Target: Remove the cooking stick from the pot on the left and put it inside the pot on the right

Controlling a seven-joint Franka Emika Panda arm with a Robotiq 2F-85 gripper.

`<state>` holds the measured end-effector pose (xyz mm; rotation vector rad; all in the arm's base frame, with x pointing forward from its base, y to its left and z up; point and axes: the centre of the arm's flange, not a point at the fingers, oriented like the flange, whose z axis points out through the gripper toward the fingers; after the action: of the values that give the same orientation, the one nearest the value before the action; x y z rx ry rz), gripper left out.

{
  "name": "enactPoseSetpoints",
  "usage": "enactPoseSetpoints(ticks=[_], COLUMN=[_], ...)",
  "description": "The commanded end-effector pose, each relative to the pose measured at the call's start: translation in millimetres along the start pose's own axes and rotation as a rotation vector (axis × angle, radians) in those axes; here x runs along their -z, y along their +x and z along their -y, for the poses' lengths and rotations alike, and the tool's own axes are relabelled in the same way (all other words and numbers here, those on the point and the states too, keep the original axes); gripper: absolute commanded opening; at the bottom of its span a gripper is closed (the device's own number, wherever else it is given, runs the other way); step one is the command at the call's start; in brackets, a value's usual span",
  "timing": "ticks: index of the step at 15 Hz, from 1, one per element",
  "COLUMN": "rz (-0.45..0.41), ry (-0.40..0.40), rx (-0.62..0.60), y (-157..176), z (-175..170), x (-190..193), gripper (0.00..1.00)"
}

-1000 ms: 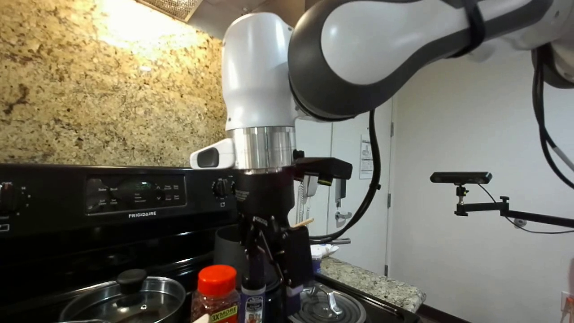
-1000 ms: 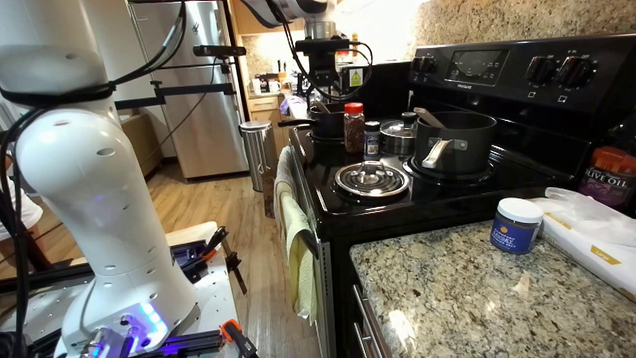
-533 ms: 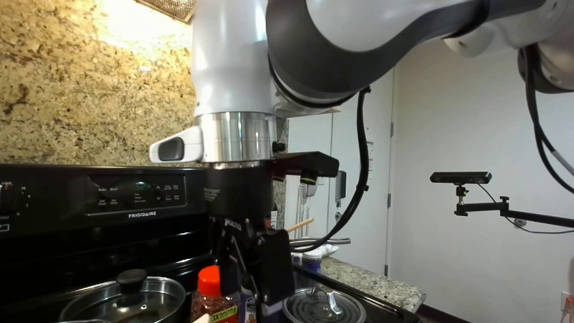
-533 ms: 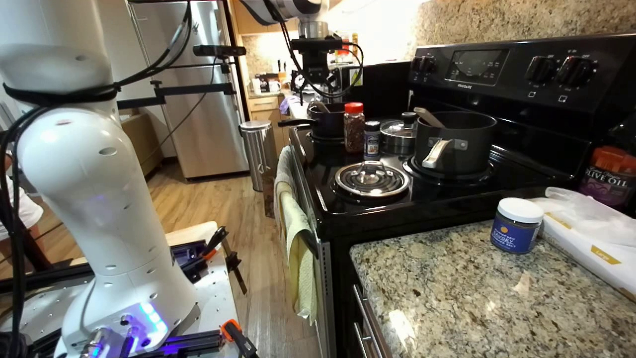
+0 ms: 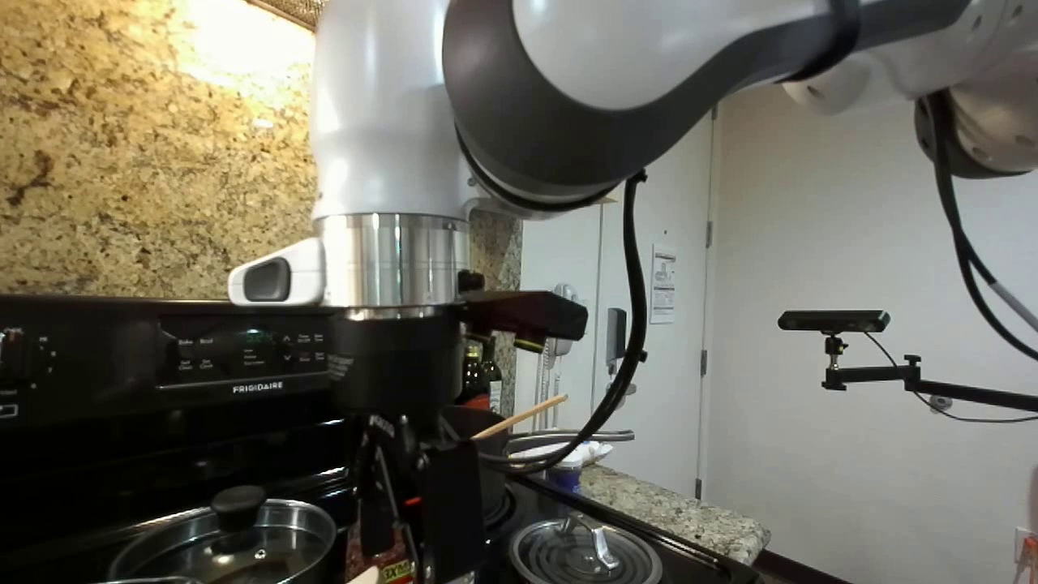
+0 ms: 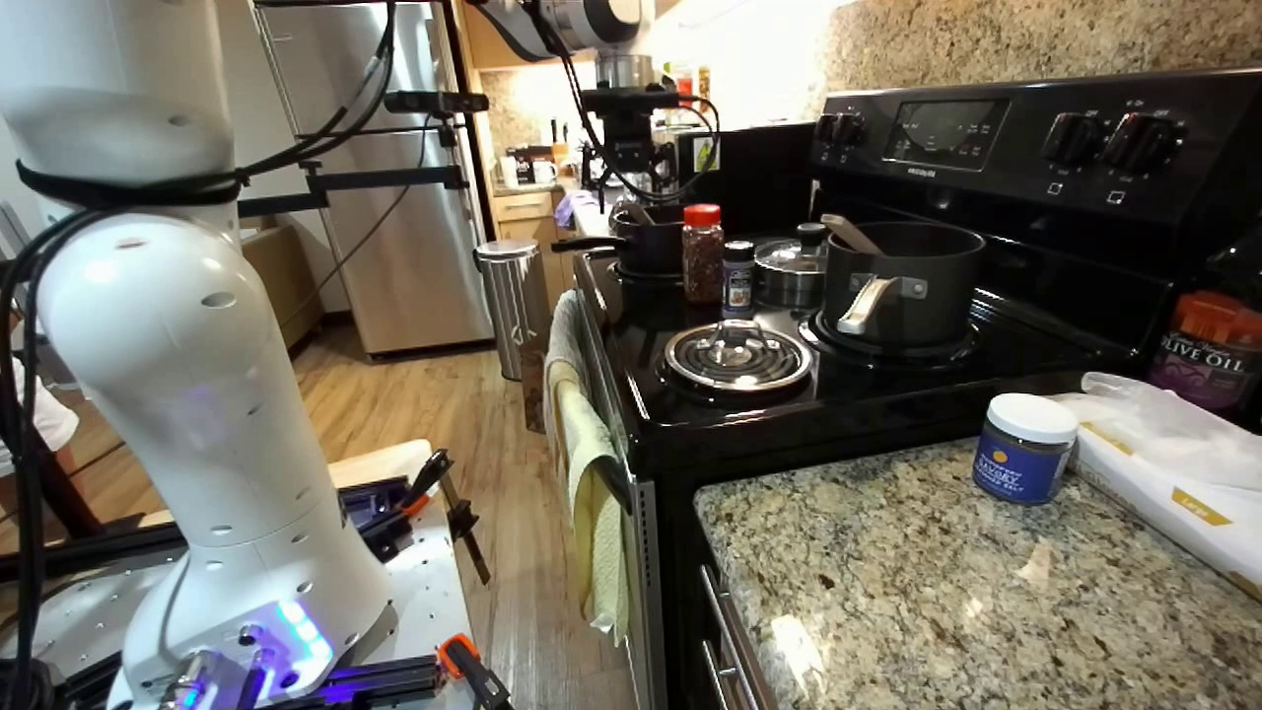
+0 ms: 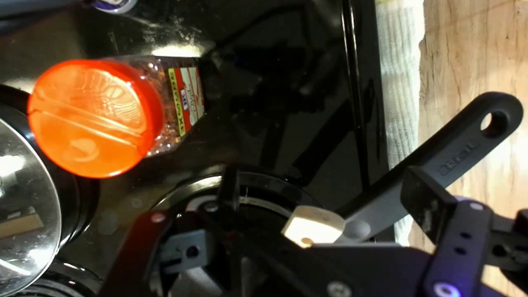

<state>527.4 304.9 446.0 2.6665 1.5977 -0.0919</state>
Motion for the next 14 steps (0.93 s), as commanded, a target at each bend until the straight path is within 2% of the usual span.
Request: enactPoseSetpoints(ticks=[1,2,3,5,8,12,14], rz=[0.0,0.011,0.068,0.123,0.172,0.213,0.213], ry=[0.0,0.006,-0.021,-0.043,-0.059,-0.033,-0.052], rx=[0.0,-0.028,-0.114,-0.208,-0.325,-0.349,-0.331], y=[0.0,-0.1,-0.2,-1.8,2.6,23.2,35.0], z=[0.0,-0.4,2.0,8.2,15.2,30.1,27.3], x=[0.0,0.3,2.5,4.7,4.8,-1.7,-6.7], gripper=[1.0,1.0,1.0,1.0,1.0,1.0,1.0])
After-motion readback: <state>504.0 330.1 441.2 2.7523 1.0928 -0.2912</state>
